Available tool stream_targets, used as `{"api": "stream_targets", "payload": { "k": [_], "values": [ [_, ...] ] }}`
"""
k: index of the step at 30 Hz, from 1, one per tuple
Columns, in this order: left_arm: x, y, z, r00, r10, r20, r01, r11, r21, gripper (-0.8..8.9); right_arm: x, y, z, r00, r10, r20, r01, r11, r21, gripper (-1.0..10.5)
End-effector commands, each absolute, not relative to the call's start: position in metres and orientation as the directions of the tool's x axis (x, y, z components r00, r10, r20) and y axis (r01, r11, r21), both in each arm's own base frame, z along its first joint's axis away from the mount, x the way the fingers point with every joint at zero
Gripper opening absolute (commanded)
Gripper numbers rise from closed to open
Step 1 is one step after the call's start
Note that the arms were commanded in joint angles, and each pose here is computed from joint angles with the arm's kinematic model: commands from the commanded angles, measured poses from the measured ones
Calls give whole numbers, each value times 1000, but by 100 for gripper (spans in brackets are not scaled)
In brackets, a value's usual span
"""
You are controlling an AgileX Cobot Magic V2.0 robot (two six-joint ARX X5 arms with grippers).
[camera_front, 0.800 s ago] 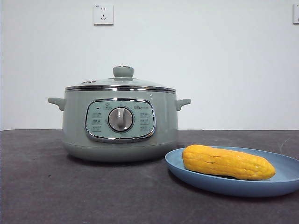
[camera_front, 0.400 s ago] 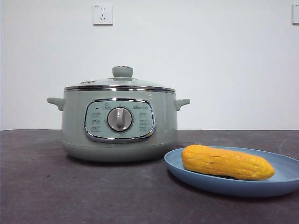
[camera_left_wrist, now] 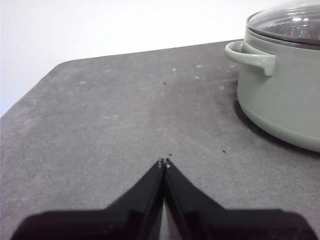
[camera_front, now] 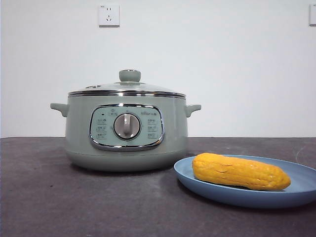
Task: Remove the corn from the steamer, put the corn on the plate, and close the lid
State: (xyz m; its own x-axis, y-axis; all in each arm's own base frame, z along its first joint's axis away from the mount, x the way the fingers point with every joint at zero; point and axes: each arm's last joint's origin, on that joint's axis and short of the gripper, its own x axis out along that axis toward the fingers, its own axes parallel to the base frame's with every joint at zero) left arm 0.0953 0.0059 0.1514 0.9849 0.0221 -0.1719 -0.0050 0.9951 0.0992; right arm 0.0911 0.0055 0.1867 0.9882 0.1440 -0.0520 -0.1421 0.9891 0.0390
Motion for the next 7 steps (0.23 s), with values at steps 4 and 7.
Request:
{"api": "stream_targets", "payload": {
  "k": [4, 7],
  "values": [
    [96, 6, 147, 984, 26, -177, -10, 996, 89, -4, 95, 4, 163, 987, 128, -102, -124, 991, 38, 1],
    [96, 6, 147, 984, 26, -177, -10, 996, 89, -4, 96, 3, 153, 983, 122, -139, -116, 992, 47, 1]
  ]
}}
